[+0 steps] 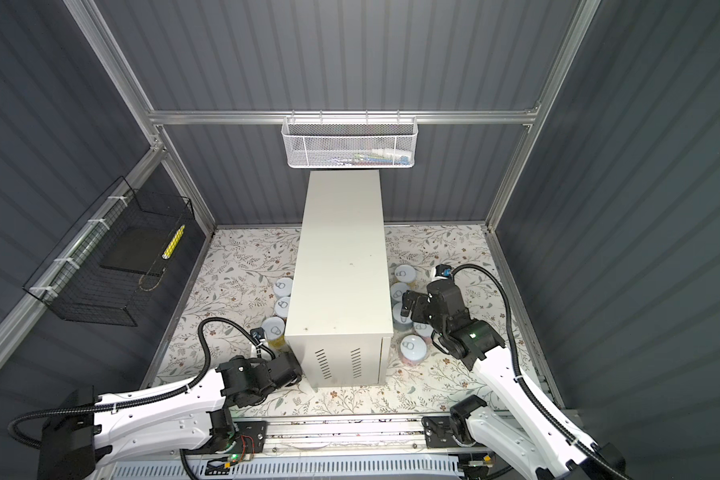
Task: Place and organize the canned foods onto the counter
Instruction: 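Close the left gripper around the tall orange-labeled can, then lift the tall can with the left gripper up toward the cabinet top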
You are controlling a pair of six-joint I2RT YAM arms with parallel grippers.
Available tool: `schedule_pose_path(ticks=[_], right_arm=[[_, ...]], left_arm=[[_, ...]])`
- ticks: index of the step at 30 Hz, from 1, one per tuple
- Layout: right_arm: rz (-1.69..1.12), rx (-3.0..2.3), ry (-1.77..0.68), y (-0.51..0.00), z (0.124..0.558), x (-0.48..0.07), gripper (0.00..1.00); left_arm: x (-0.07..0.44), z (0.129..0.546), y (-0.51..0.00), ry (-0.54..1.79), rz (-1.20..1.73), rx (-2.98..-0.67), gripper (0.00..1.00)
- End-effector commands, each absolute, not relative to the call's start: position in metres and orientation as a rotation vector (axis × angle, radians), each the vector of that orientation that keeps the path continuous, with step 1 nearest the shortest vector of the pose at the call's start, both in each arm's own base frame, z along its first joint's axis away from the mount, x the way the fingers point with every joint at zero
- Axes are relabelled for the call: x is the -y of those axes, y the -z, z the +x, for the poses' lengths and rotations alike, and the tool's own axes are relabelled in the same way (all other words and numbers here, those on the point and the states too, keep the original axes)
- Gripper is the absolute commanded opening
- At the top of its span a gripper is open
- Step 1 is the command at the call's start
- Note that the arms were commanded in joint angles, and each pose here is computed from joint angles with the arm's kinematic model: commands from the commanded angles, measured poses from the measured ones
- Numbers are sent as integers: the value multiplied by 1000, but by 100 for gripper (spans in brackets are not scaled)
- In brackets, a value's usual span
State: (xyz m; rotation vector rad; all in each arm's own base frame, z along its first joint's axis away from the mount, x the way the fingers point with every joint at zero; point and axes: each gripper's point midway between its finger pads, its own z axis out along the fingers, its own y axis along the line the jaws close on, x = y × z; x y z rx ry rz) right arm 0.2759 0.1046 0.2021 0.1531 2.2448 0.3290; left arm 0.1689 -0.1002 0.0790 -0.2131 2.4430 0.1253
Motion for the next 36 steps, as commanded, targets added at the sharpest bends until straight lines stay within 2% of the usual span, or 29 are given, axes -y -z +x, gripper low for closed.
schedule_pose_path(ticks=[1,7,11,21,31,36], right_arm=[[162,-2289,-296,-198,262,-102,98],[126,-2285,-291,-195,255,-115,98],[117,-2291,-299,-193,253,-121,97],[57,-2278,-343,-195,254,-142,97],[-15,-2233,-389,-206,257,-159,97],[-32,-2247,-405,-196,260,-169,98]], left_arm=[[93,188,-138,-196,-215,-2311,0],[75,200,-174,-182,-256,-2291,0],[60,206,-201,-257,-262,-2239,0],[58,228,-246,-280,-234,-2145,0],[67,271,-268,-182,-242,-2120,0],[69,301,-289,-163,-218,-2110,0]])
